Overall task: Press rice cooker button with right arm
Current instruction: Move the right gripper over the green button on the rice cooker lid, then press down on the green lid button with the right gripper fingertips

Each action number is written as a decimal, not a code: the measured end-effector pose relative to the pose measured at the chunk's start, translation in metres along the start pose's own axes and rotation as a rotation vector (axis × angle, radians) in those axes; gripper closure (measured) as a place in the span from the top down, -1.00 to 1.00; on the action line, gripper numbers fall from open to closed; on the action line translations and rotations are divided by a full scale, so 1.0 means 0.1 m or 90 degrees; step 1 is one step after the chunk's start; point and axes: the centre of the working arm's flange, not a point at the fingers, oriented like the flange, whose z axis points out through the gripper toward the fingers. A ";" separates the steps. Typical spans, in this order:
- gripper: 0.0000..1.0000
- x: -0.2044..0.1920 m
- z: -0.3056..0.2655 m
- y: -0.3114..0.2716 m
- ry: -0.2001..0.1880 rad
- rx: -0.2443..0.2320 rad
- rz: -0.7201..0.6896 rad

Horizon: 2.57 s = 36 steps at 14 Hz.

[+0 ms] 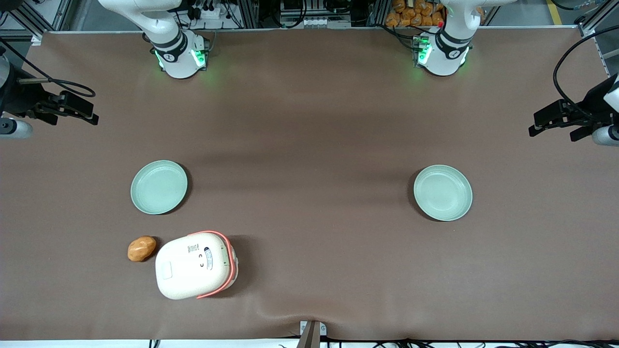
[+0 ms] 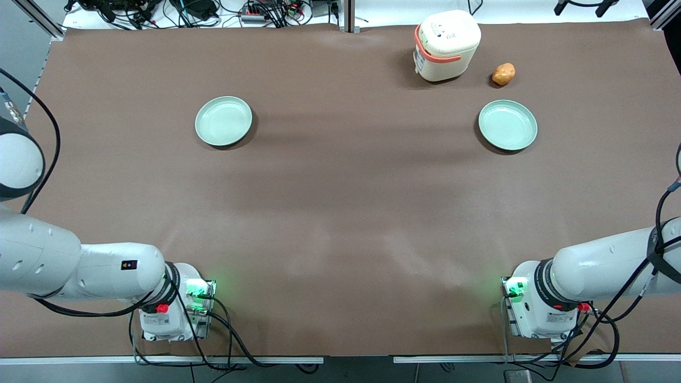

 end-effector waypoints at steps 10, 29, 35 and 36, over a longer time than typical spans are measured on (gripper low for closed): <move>0.23 0.96 0.48 -0.47 0.173 0.012 -0.067; -0.98 2.15 2.44 -0.83 0.340 0.004 -0.155; -0.98 2.16 2.59 -0.86 0.329 0.003 -0.158; -0.98 2.16 2.61 -0.87 0.328 0.004 -0.159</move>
